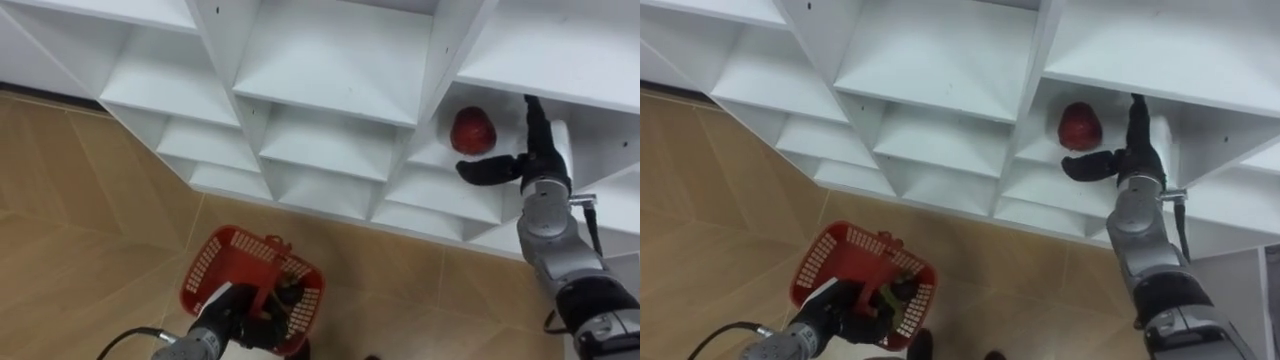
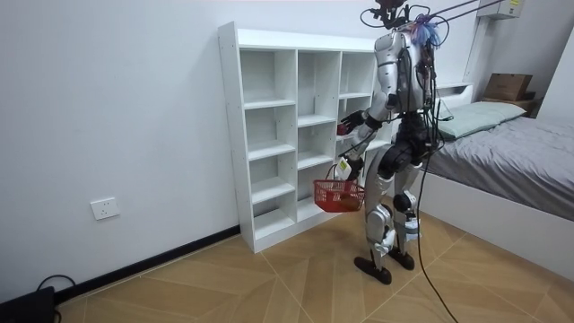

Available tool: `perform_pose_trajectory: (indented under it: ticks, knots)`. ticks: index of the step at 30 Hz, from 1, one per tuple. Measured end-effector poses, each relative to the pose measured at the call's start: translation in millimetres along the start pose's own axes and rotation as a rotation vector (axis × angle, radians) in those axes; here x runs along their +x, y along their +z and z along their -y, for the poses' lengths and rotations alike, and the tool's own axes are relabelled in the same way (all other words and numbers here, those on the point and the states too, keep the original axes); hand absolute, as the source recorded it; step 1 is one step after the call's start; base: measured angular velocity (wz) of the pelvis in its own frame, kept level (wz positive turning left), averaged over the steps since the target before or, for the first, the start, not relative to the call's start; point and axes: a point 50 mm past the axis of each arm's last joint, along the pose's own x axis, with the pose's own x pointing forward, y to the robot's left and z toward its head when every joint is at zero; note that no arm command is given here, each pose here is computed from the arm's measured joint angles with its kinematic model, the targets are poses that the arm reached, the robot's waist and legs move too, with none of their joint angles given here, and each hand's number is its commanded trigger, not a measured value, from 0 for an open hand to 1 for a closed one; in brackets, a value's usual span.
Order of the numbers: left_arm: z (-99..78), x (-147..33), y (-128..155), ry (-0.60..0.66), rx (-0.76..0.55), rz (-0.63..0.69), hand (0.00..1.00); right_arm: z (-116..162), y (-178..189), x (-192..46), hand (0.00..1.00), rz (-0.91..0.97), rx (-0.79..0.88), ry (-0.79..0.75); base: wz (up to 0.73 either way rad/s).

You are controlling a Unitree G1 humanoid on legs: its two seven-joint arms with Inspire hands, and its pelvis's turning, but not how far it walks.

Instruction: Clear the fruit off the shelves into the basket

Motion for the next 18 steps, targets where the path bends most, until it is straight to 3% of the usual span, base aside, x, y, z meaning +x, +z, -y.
perform_pose_trajectory:
  ticks: [18]
  knots:
    - [0.7, 1.0, 2.3, -0.007, 0.007, 0.004, 1.00, -1.6, 17.0, 5.1, 0.00, 0.059, -0.017, 0.007, 0.00]
